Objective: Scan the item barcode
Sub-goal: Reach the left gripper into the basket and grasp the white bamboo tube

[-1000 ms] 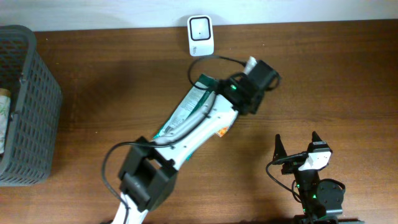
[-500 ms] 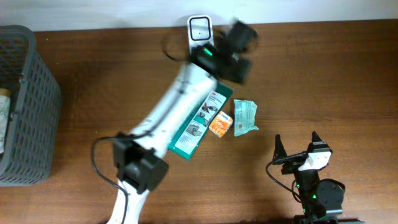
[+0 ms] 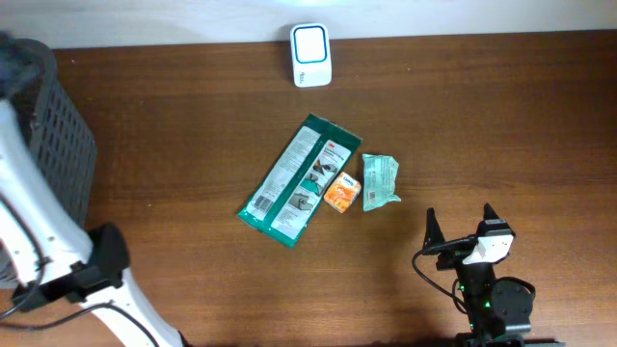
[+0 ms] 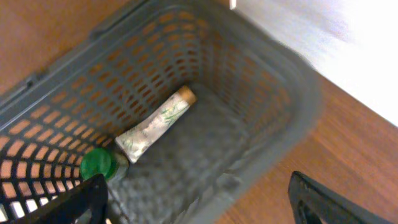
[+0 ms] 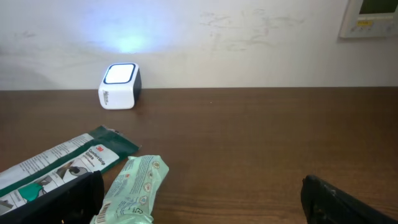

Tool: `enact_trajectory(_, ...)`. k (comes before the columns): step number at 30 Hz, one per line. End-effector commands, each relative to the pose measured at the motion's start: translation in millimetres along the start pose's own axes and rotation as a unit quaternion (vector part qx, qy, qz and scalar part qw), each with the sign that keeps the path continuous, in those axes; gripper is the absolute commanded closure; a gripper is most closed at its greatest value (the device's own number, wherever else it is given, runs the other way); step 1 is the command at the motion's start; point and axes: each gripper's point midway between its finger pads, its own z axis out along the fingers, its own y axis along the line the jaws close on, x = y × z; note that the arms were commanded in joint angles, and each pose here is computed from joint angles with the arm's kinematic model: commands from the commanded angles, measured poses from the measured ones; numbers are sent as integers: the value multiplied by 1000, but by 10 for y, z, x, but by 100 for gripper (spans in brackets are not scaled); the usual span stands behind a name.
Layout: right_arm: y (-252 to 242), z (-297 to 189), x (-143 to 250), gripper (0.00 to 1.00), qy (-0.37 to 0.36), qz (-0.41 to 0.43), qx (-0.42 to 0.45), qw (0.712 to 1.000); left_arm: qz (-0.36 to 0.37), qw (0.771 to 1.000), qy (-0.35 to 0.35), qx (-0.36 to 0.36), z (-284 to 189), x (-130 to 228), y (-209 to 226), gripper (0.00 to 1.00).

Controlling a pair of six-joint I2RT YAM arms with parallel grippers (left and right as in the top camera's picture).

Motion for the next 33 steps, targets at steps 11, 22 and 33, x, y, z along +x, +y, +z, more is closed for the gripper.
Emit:
enact_trajectory(11, 10, 2, 26, 2, 1, 4, -1, 1000, -85, 987, 135, -27, 1613, 480, 947, 12)
enact_trajectory(22, 11, 2, 26, 2, 1, 4, -2, 1000, 98, 992, 73, -10, 2817, 845, 787, 5)
enact_trajectory(33, 10, 2, 26, 2, 1, 4, -1, 1000, 167, 977, 130, -17, 3315, 1382, 860, 9)
